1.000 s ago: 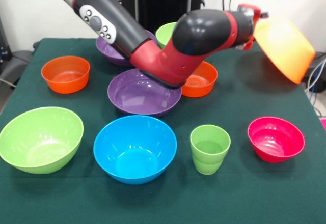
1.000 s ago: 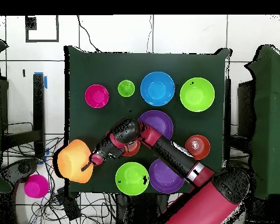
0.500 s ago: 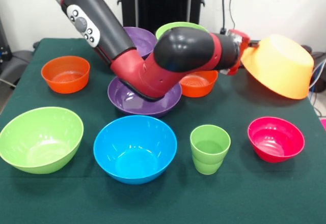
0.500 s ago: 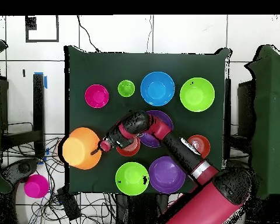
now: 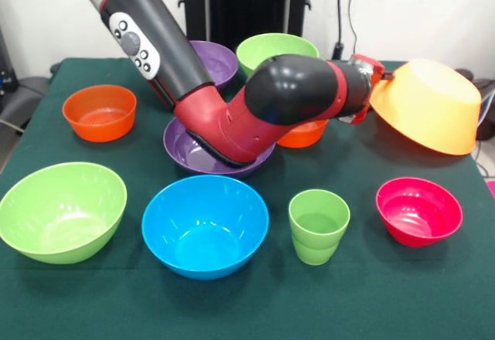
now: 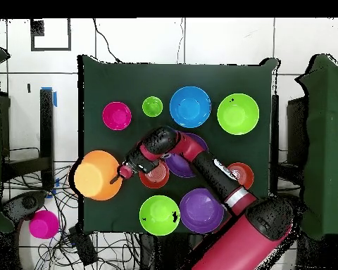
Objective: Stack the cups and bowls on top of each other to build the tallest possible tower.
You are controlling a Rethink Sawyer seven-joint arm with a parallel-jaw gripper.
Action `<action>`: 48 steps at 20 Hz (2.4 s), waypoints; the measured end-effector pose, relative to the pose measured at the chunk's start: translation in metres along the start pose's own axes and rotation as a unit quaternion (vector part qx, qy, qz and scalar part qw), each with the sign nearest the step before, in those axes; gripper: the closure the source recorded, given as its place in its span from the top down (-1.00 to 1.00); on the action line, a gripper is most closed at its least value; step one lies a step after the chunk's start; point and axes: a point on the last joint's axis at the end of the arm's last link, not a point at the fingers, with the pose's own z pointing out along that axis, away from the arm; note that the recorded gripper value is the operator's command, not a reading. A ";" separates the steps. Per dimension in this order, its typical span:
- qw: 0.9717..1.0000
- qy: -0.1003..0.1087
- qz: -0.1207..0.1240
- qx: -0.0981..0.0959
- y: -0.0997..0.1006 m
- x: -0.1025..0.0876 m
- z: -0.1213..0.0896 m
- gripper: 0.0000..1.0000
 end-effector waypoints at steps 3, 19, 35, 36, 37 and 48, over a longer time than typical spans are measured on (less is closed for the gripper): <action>0.999 0.025 -0.029 0.009 -0.003 -0.007 -0.003 1.00; 0.990 0.058 -0.097 0.080 -0.002 -0.010 -0.038 1.00; 0.932 0.097 -0.046 0.345 -0.032 -0.013 -0.095 1.00; 0.930 0.099 -0.037 0.353 -0.032 -0.015 -0.096 1.00; 0.925 0.102 -0.022 0.365 -0.033 -0.017 -0.098 1.00; 0.848 0.082 0.097 0.515 -0.052 -0.005 -0.138 1.00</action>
